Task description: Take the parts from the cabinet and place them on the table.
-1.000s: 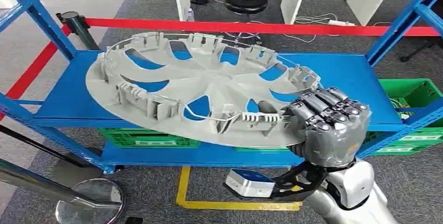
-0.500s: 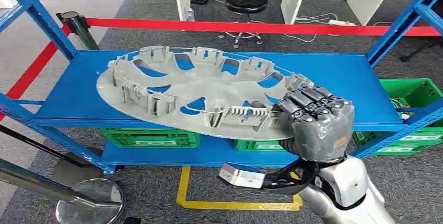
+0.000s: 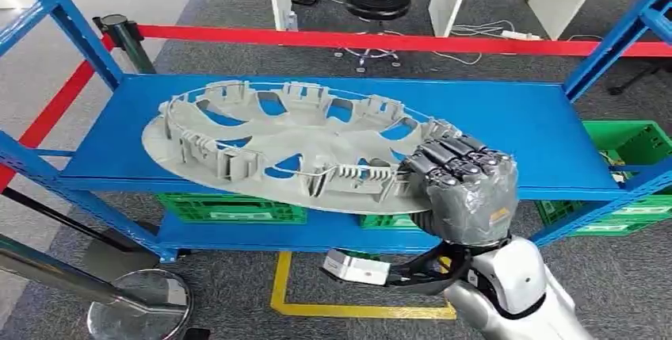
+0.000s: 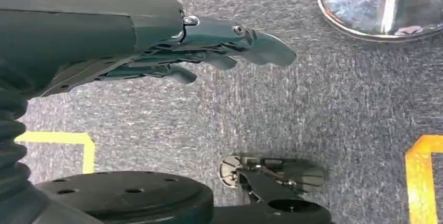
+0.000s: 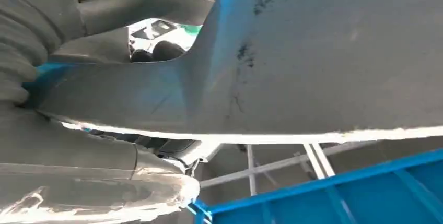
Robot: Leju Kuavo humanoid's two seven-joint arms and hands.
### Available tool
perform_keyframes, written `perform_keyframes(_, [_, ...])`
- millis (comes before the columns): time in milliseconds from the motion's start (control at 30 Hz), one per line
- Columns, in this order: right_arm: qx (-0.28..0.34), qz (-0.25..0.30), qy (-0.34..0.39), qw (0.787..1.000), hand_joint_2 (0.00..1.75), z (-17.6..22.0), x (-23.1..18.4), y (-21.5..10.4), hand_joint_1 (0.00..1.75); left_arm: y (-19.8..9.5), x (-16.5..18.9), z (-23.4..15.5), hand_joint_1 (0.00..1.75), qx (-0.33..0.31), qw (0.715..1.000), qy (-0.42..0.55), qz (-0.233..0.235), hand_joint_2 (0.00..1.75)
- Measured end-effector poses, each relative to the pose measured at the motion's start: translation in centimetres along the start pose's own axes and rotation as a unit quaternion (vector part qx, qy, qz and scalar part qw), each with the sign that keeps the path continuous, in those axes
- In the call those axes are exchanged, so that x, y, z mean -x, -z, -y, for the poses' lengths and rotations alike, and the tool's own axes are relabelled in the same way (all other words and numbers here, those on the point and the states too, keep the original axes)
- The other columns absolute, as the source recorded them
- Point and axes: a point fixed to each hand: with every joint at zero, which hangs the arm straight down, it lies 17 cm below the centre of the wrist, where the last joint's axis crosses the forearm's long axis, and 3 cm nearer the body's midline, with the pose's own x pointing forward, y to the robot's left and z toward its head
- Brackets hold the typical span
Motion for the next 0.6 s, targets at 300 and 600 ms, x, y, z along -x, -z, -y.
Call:
perform_keyframes(300, [-0.008,-0.006,0.007,1.000,1.75,-0.63,0.09,-0.25,1.75,0.08,-0.06,-0.18,0.00,-0.003,1.000,0.001,-0.001,1.75])
perform_keyframes(600, [-0.010,-0.013,0.013,1.000,1.75,-0.90,0.14,-0.10,1.75,0.18,-0.07,-0.53,0.00,-0.007,1.000,0.002,0.000,1.75])
